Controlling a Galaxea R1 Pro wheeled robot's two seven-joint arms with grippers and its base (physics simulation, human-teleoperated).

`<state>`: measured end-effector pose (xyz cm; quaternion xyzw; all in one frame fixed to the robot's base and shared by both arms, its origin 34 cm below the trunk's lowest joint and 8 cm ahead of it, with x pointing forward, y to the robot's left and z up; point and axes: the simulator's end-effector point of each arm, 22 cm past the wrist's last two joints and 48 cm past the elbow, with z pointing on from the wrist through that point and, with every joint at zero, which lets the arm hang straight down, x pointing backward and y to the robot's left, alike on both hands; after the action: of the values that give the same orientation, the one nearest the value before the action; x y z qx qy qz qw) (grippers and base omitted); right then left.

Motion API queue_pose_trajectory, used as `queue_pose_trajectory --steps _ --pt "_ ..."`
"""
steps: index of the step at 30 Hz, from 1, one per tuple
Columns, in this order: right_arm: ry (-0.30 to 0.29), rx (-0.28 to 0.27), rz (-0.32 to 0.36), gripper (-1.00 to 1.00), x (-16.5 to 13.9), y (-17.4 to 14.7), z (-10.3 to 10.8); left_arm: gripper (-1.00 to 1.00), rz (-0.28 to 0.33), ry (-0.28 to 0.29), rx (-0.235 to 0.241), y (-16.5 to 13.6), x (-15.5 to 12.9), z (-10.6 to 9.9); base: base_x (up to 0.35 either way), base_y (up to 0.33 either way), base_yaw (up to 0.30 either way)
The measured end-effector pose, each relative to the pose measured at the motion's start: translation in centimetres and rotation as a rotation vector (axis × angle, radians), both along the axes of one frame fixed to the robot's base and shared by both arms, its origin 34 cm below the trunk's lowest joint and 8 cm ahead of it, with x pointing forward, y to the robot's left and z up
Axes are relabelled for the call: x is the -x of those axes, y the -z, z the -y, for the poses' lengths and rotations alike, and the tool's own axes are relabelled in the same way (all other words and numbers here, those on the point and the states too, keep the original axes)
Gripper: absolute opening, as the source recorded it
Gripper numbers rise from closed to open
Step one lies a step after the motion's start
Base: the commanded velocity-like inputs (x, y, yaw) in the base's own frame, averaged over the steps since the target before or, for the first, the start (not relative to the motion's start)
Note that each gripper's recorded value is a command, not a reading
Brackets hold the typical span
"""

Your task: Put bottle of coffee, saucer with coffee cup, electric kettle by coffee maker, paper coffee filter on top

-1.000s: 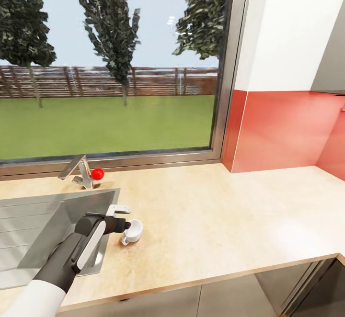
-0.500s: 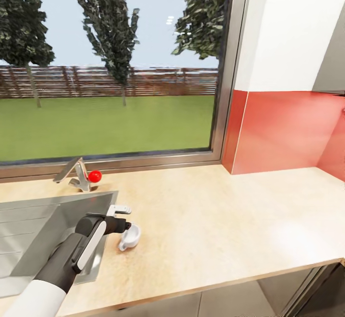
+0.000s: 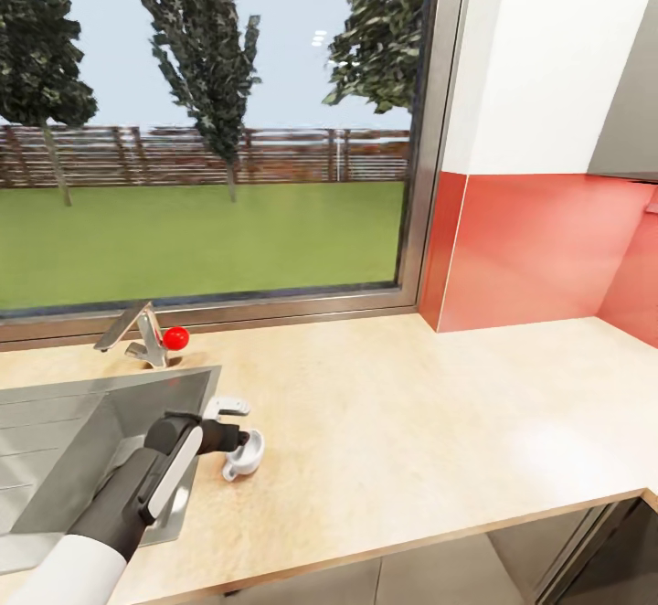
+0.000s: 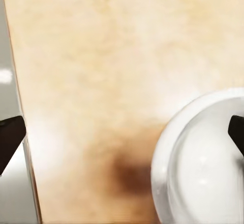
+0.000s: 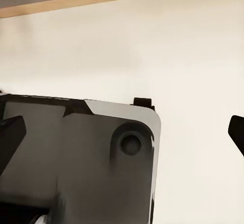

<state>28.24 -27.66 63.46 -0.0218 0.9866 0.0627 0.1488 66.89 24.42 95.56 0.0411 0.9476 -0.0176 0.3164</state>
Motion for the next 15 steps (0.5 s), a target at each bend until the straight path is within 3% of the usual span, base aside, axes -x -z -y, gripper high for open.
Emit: queue_pose_trajectory --steps 15 --pt "0.0 0.001 0.0 1.0 0.0 0.0 0.0 1.0 -0.076 -0.015 -0.005 2.9 1.4 -0.6 0.0 0.0 0.0"
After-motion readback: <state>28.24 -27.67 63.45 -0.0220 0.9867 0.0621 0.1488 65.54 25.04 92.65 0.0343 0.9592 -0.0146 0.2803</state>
